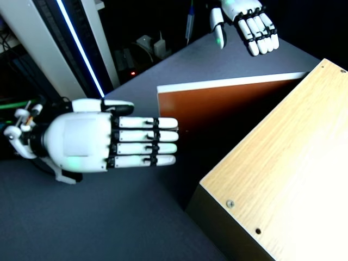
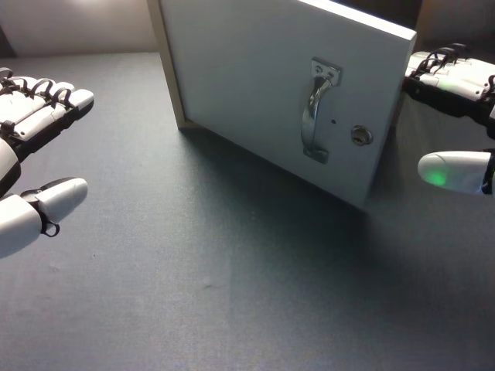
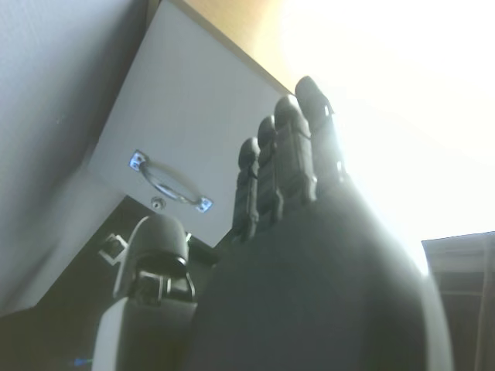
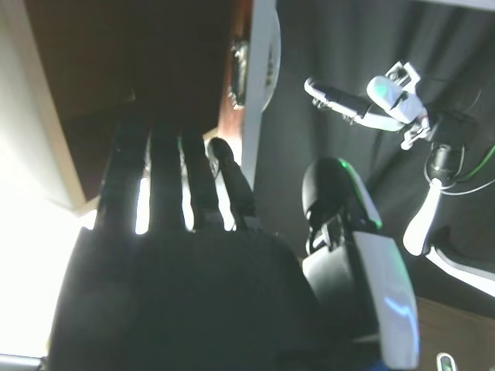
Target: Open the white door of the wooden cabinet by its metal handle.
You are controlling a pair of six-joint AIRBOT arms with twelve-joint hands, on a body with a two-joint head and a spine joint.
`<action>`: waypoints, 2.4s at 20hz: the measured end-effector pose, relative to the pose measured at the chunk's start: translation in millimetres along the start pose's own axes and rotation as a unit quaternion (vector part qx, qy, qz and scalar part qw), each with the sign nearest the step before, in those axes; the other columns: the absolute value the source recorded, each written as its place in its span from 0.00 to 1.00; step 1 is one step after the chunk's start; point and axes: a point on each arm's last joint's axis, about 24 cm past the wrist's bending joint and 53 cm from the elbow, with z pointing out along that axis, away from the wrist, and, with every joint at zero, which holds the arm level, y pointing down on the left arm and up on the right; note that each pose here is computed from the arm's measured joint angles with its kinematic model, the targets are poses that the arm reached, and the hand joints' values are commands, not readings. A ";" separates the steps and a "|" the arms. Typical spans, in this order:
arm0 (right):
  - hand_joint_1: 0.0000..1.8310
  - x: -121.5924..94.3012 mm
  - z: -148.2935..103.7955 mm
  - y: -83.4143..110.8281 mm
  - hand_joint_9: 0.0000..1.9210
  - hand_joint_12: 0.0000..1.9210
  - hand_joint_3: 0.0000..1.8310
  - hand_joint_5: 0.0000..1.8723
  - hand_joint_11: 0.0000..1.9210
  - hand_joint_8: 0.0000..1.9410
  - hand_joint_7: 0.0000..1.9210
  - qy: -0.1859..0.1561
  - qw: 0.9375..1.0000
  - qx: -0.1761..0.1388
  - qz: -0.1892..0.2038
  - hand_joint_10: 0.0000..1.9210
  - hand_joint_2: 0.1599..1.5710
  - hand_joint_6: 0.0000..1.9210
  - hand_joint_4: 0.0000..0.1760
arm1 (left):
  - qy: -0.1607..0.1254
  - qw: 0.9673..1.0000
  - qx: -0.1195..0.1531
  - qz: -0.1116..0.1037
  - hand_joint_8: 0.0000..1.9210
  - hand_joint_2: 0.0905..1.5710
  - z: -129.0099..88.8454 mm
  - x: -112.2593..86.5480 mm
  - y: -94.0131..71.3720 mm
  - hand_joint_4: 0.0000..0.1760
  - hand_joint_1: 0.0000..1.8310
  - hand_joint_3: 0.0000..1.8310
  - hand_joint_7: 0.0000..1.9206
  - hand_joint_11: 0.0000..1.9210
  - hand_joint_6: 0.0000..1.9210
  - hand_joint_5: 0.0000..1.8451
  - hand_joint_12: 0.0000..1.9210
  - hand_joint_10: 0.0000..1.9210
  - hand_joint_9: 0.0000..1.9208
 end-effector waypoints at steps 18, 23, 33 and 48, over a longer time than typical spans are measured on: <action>0.00 18.9 0.7 19.6 0.00 0.00 0.00 0.00 0.01 0.00 0.00 0.028 0.999 -0.038 0.008 0.00 0.87 0.00 0.00 | 0.000 1.000 0.000 0.000 0.00 0.92 0.0 -0.1 0.0 0.00 0.00 0.00 0.07 0.00 0.00 0.07 0.27 0.00 0.07; 0.02 28.5 2.5 21.9 0.00 0.00 0.00 0.00 0.00 0.00 0.00 0.040 0.998 -0.044 0.012 0.00 0.88 0.00 0.00 | 0.001 1.000 0.000 0.000 0.00 0.93 -0.5 0.5 0.4 0.00 0.00 0.00 0.08 0.00 0.00 0.07 0.31 0.00 0.08; 0.10 59.2 9.2 28.7 0.00 0.00 0.00 0.00 0.00 0.00 0.00 0.070 0.995 -0.062 0.026 0.00 0.87 0.00 0.00 | 0.002 1.000 -0.001 -0.002 0.00 0.94 -0.5 2.5 0.5 0.00 0.00 0.00 0.07 0.00 0.00 0.06 0.33 0.00 0.08; 0.04 101.8 38.2 65.1 0.00 0.00 0.00 0.00 0.00 0.00 0.00 0.119 0.985 -0.123 0.024 0.00 0.87 0.00 0.00 | 0.003 1.000 -0.002 -0.008 0.02 0.92 -0.5 5.0 0.9 0.00 0.02 0.00 0.13 0.00 0.00 0.01 0.79 0.06 0.12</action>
